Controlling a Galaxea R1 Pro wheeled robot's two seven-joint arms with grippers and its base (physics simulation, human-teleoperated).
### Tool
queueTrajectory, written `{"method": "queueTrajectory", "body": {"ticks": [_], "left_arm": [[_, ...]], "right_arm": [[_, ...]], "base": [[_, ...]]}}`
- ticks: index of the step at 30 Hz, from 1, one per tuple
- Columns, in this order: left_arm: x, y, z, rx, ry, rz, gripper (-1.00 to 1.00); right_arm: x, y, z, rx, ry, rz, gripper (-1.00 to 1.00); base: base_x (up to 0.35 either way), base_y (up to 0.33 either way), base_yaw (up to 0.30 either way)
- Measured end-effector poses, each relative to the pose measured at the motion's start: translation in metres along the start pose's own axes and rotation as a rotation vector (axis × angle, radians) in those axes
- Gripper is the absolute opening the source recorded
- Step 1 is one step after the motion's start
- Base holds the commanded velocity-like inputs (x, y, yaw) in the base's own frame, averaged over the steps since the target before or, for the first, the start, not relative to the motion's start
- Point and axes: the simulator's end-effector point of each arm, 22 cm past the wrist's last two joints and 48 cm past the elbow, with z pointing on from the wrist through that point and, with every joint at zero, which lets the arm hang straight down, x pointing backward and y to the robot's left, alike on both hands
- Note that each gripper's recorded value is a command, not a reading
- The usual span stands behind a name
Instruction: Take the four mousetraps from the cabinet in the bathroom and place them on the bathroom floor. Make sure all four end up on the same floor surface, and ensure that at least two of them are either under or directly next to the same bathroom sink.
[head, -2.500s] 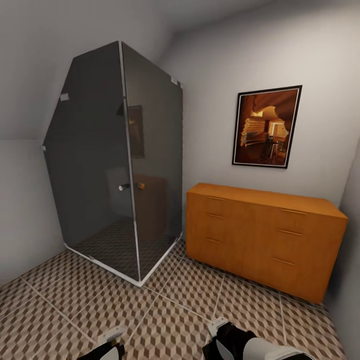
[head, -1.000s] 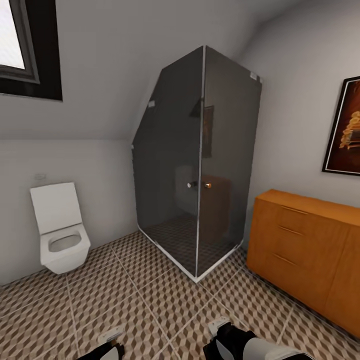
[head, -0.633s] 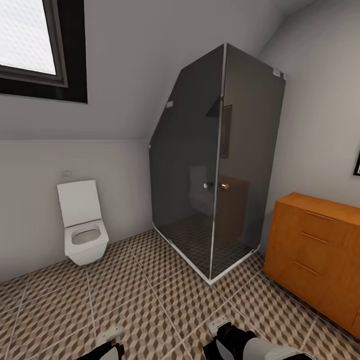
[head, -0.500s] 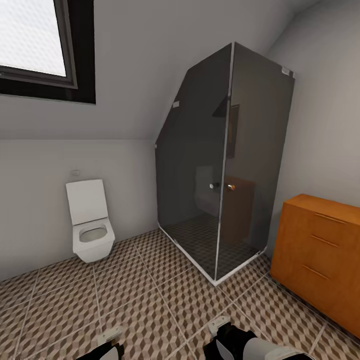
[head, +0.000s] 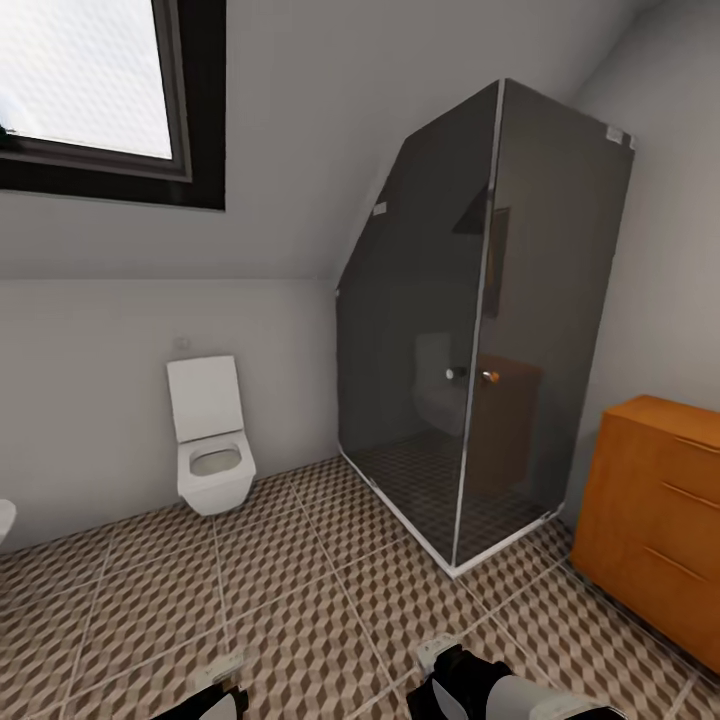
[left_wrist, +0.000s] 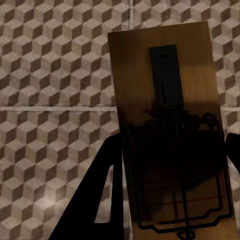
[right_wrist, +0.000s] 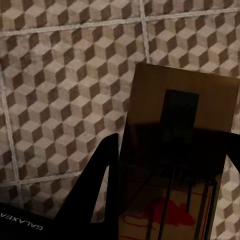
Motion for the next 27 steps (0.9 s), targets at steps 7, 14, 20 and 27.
{"method": "queueTrajectory", "body": {"ticks": [7,14,20,27], "left_arm": [[-0.0009,-0.0002,0.0000,0.001,-0.002,-0.001,-1.00],[-0.0009,-0.0003,-0.0001,0.001,-0.002,-0.001,-1.00],[-0.0009,-0.0003,-0.0001,0.001,-0.002,-0.001,-1.00],[-0.0001,-0.0025,-0.0007,0.003,-0.003,0.001,-1.00]], "right_arm": [[-0.0005,-0.0002,0.0000,0.001,-0.002,0.000,-1.00],[-0.0004,-0.0003,0.0000,0.001,-0.002,-0.002,-1.00],[-0.0005,-0.0003,0.0000,0.001,-0.002,-0.002,-1.00],[-0.0005,-0.0004,0.0000,0.002,-0.002,-0.003,-1.00]], "base": [[0.000,0.000,0.277],[0.000,0.000,0.279],[0.000,0.000,0.279],[0.000,0.000,0.279]]}}
